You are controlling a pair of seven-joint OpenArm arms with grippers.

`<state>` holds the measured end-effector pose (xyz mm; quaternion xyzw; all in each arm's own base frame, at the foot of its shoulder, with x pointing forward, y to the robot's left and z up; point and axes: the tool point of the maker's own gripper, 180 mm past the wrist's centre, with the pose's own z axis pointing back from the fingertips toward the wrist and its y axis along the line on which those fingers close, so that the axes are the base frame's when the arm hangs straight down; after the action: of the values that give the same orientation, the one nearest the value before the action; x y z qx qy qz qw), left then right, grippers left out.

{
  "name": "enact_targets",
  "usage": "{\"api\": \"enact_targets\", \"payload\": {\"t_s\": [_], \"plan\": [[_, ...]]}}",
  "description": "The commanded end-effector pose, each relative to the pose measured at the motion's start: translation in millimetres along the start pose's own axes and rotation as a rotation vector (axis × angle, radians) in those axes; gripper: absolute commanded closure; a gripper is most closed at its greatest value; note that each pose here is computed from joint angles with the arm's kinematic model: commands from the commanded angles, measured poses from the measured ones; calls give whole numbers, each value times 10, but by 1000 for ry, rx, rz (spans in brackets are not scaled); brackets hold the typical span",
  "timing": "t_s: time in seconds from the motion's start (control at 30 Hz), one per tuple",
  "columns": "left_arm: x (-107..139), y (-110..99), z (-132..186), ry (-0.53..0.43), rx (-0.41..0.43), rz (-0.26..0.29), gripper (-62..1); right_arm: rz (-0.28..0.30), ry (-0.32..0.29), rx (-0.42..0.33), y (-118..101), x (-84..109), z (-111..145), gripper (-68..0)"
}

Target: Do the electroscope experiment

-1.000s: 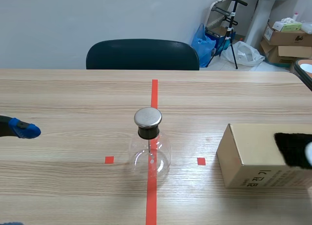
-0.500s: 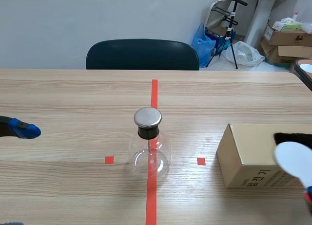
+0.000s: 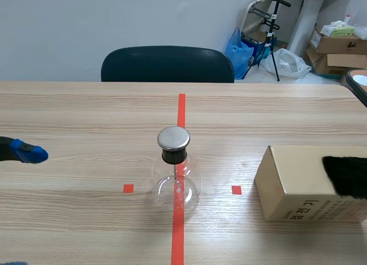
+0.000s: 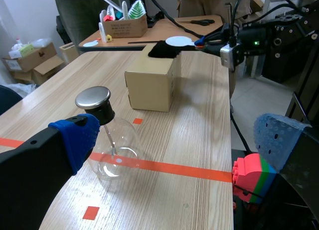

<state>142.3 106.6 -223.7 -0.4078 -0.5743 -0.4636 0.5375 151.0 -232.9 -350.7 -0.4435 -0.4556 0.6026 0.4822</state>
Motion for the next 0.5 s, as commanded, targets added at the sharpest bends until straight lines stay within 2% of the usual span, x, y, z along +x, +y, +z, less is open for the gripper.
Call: {"api": "enact_targets", "payload": {"t_s": [0.0, 0.03, 0.07, 0.13, 0.17, 0.2, 0.23, 0.3, 0.33, 0.37, 0.4, 0.47], "plan": [[61, 11, -17, -29, 4, -2, -623, 45, -145, -49, -98, 262, -15, -18], [61, 11, -17, -29, 4, -2, -623, 41, -164, -52, -103, 296, -7, -17], [61, 11, -17, -29, 4, -2, -623, 29, -115, -57, -112, 213, -1, -18], [60, 11, -17, -29, 4, -2, -623, 16, 75, -53, -105, -116, 25, -18], [60, 11, -17, -29, 4, -2, -623, 14, 141, -51, -98, -227, 45, -17], [60, 11, -17, -29, 4, -2, -623, 15, 145, -50, -98, -234, 45, -17], [60, 11, -17, -29, 4, -2, -623, 18, 89, -49, -95, -134, 31, -18], [60, 11, -17, -29, 4, -2, -623, 23, -80, -56, -108, 165, 3, -18], [60, 11, -17, -29, 4, -2, -623, 24, -132, -58, -109, 259, 7, -18], [60, 11, -17, -29, 4, -2, -623, 22, -128, -60, -114, 252, 8, -18], [60, 11, -17, -29, 4, -2, -623, 13, -58, -61, -116, 132, 11, -18], [60, 11, -17, -29, 4, -2, -623, 8, 133, -57, -106, -208, 43, -18]]}}
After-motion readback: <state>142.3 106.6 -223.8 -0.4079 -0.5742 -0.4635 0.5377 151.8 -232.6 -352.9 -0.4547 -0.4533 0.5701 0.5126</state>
